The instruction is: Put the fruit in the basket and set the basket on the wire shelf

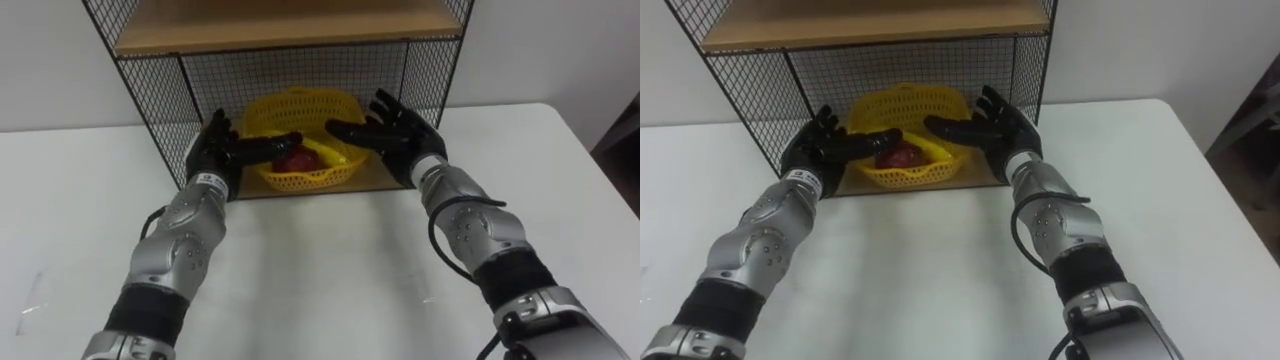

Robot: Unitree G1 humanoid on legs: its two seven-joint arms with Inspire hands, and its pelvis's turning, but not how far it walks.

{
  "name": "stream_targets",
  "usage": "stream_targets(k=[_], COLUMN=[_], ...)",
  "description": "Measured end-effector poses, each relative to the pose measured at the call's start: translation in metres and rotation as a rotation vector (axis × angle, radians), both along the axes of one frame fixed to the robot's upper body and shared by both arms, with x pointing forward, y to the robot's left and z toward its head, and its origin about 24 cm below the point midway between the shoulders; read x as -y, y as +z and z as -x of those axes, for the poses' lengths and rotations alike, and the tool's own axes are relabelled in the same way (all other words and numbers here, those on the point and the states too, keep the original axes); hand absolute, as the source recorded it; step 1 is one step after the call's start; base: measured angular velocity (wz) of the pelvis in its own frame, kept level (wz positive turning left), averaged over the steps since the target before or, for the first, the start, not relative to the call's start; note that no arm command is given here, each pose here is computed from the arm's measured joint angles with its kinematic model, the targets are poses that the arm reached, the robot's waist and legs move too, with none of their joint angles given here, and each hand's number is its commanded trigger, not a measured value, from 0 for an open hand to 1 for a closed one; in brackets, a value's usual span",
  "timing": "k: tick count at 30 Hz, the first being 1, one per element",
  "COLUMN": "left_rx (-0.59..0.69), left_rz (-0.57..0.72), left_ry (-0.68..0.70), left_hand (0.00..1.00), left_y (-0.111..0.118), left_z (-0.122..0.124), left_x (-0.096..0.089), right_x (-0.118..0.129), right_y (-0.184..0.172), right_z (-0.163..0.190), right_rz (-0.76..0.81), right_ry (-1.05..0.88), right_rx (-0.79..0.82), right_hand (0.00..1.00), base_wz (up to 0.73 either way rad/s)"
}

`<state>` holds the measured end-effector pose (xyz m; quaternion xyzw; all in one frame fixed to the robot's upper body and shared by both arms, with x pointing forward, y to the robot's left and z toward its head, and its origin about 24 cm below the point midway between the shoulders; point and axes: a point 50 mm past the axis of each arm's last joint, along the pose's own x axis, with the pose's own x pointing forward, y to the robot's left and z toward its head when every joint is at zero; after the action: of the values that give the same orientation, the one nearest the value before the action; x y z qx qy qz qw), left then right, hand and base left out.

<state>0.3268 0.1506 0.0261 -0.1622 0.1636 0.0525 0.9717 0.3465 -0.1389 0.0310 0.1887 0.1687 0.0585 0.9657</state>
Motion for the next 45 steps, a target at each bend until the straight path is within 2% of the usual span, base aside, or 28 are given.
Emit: stream_targets(k=[7, 21, 27, 33, 37, 41, 45], left_rx=[0.007, 0.025, 0.092, 0.1, 0.142, 0.21, 0.221], left_rz=[-0.028, -0.038, -0.026, -0.012, 0.002, -0.019, -0.015], left_ry=[0.039, 0.033, 0.039, 0.015, -0.004, -0.019, -0.037], left_hand=[0.0, 0.0, 0.0, 0.0, 0.0, 0.0, 0.0], left_y=[0.002, 0.004, 0.004, -0.004, 0.0, 0.006, -0.001], left_z=[-0.001, 0.0, 0.018, 0.042, 0.05, 0.058, 0.077], left_x=[-0.015, -0.018, -0.021, -0.012, -0.005, -0.002, -0.003], right_x=[0.004, 0.007, 0.008, 0.016, 0.018, 0.017, 0.016], right_y=[-0.007, -0.009, -0.007, -0.014, -0.011, -0.004, 0.0], right_z=[0.002, 0.006, 0.022, 0.054, 0.07, 0.078, 0.085], right_rz=[-0.013, 0.042, 0.124, 0.196, 0.235, 0.278, 0.277], right_ry=[0.007, 0.03, 0.054, 0.003, -0.02, -0.025, -0.04], right_rx=[-0.022, -0.004, 0.078, 0.114, 0.153, 0.228, 0.276], right_hand=[0.0, 0.0, 0.0, 0.0, 0.0, 0.0, 0.0], base_wz=[0.0, 0.0, -0.02, -0.01, -0.07, -0.09, -0.01])
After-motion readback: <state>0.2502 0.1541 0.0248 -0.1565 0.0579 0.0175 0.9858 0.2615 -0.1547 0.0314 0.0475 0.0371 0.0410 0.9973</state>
